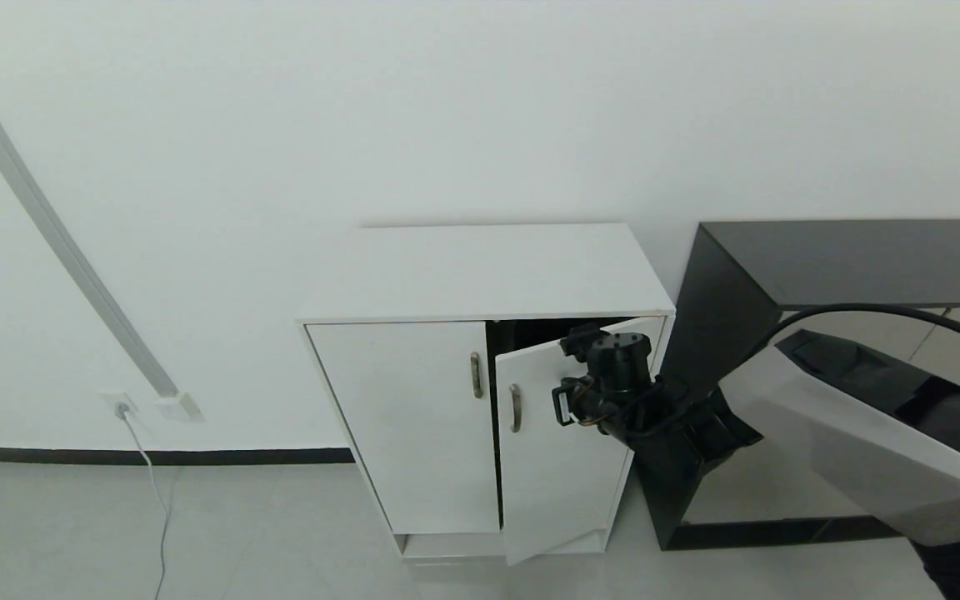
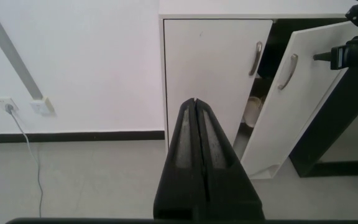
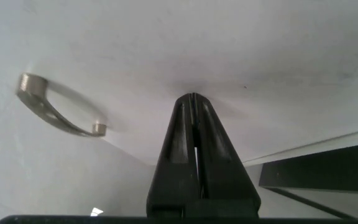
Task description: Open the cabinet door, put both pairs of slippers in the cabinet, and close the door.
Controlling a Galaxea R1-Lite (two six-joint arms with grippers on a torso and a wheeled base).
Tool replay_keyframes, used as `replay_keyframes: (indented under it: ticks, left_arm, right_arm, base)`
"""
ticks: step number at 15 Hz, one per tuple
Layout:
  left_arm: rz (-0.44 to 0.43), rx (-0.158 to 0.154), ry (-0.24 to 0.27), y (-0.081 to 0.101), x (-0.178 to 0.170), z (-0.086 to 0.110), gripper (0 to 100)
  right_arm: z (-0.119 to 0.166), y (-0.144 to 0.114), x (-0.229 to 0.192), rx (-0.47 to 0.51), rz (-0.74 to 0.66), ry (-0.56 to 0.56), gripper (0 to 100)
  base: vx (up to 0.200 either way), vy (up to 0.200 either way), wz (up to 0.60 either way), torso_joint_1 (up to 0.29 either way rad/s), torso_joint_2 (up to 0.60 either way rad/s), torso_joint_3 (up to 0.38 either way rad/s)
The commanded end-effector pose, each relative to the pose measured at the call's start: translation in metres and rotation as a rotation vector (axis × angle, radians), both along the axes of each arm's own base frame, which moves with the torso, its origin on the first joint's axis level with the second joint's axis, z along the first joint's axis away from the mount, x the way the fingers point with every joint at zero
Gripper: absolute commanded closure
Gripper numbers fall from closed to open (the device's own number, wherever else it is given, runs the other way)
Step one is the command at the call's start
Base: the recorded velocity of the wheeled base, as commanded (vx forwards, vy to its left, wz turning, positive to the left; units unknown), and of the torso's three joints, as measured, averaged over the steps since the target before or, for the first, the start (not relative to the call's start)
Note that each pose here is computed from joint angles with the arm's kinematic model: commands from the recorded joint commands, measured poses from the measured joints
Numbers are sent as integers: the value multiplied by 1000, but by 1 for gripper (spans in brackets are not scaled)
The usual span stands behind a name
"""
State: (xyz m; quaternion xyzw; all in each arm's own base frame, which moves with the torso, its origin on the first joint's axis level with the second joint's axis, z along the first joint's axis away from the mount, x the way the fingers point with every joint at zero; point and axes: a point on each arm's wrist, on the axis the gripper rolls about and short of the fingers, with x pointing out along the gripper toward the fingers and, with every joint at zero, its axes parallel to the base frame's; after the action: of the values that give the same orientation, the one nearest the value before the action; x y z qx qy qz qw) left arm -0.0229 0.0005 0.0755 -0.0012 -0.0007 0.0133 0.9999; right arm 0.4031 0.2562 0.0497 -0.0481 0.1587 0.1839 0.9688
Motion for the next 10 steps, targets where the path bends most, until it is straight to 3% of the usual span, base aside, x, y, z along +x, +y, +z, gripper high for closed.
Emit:
replay_keyframes:
  ticks: [1,10]
  left_arm:
    - [1,-1,1,0,0,0,100]
    - [3,-1,1,0,0,0,100]
  right_arm:
    - [-1,2,7,3,-5,-3,100]
    - [2,-1,36,8,-42,-9,100]
  base:
    - [0,0,0,0,0,0]
    - [0,0,0,0,0,0]
